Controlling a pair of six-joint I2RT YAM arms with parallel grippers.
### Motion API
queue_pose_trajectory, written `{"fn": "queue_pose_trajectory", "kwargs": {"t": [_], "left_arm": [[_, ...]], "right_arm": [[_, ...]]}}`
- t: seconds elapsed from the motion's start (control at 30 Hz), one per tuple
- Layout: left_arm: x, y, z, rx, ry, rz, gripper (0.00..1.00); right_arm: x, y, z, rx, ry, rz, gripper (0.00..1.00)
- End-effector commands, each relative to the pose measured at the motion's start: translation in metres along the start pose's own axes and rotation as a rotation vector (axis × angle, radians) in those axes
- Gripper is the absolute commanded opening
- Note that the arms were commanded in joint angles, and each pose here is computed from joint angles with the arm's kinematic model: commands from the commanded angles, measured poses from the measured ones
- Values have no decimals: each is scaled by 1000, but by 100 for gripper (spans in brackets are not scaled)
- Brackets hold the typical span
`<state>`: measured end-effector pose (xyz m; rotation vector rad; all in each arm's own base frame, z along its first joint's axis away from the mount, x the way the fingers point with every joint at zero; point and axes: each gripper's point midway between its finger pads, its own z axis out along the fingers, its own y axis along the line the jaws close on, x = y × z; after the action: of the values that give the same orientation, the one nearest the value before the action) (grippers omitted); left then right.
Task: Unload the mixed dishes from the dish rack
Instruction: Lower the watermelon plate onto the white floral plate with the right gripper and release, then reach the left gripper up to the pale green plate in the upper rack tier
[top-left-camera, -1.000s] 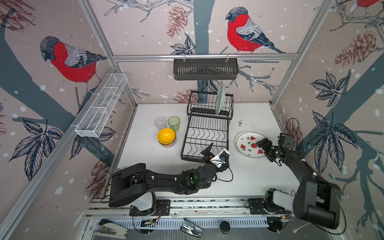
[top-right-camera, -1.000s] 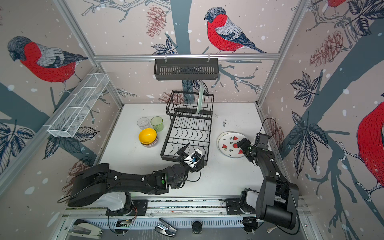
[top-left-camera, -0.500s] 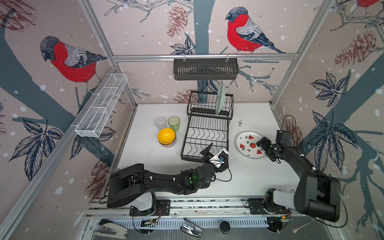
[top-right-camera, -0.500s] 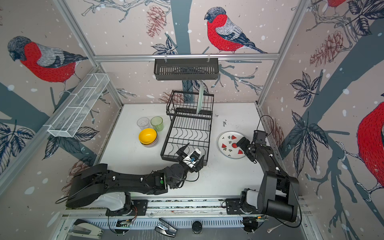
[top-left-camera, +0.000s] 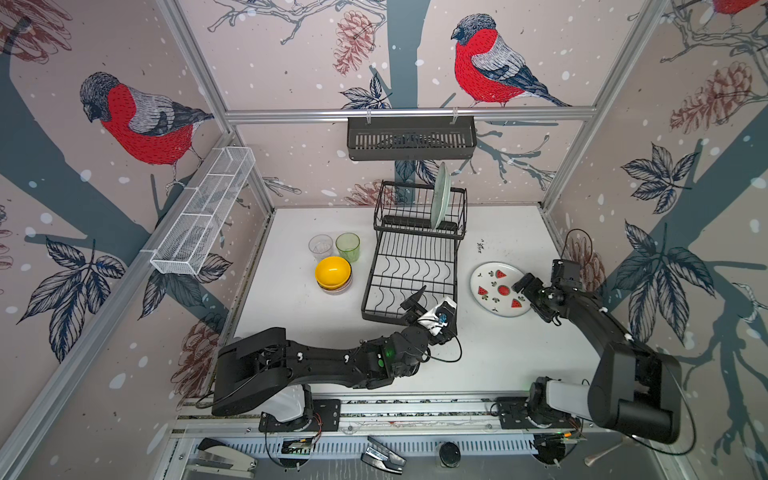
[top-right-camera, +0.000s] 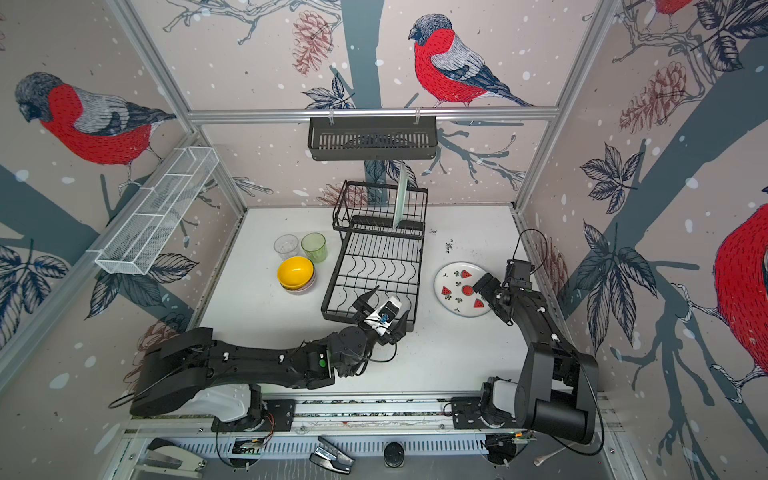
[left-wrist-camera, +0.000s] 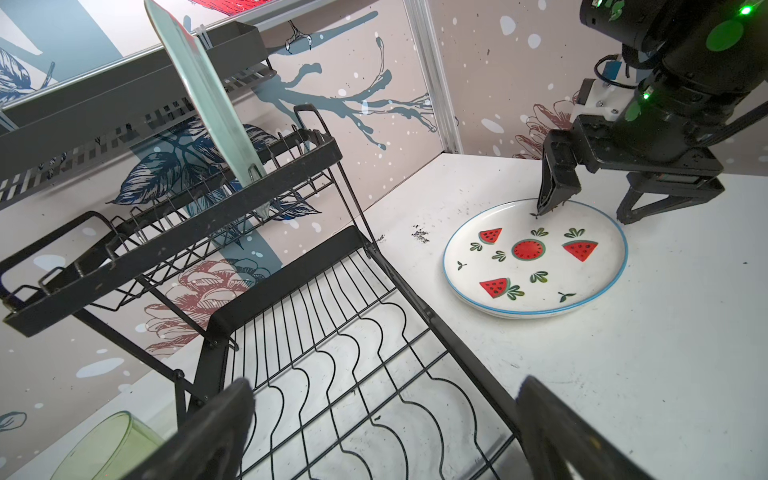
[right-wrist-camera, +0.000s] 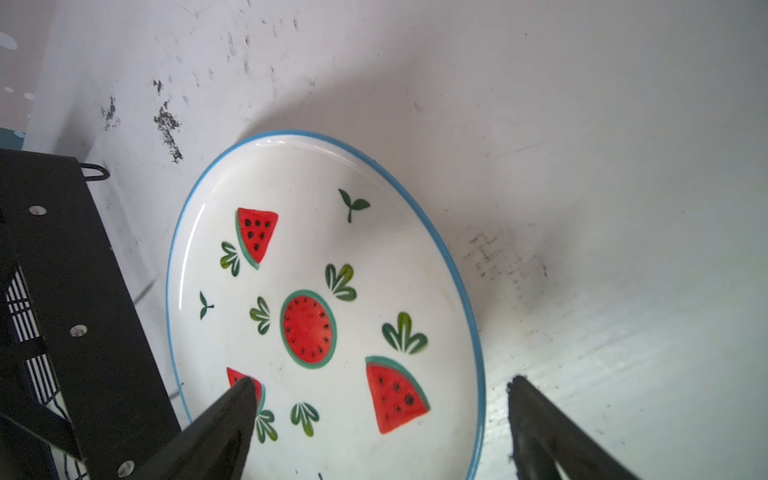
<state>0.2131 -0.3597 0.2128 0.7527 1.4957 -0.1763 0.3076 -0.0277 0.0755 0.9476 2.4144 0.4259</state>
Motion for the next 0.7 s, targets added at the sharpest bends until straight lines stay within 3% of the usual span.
{"fn": "queue_pose_trajectory", "kwargs": {"t": [0.0,0.1,0.43,0.67], "left_arm": [[-5,-9,1,68,-15,-88,98],[-11,-18,3,112,-20,-147,98],[-35,-14,19,69,-16,-196,98],[-69,0,30,60,-53,-286,98]], "right_arm": [[-4,10,-9,-52,-44,-26,95],[-4,21,-19,-122,-74,-33,95],[-2,73,-72,-396,-205,-136,97],[10,92,-89,-493,-245,-200,97]]}}
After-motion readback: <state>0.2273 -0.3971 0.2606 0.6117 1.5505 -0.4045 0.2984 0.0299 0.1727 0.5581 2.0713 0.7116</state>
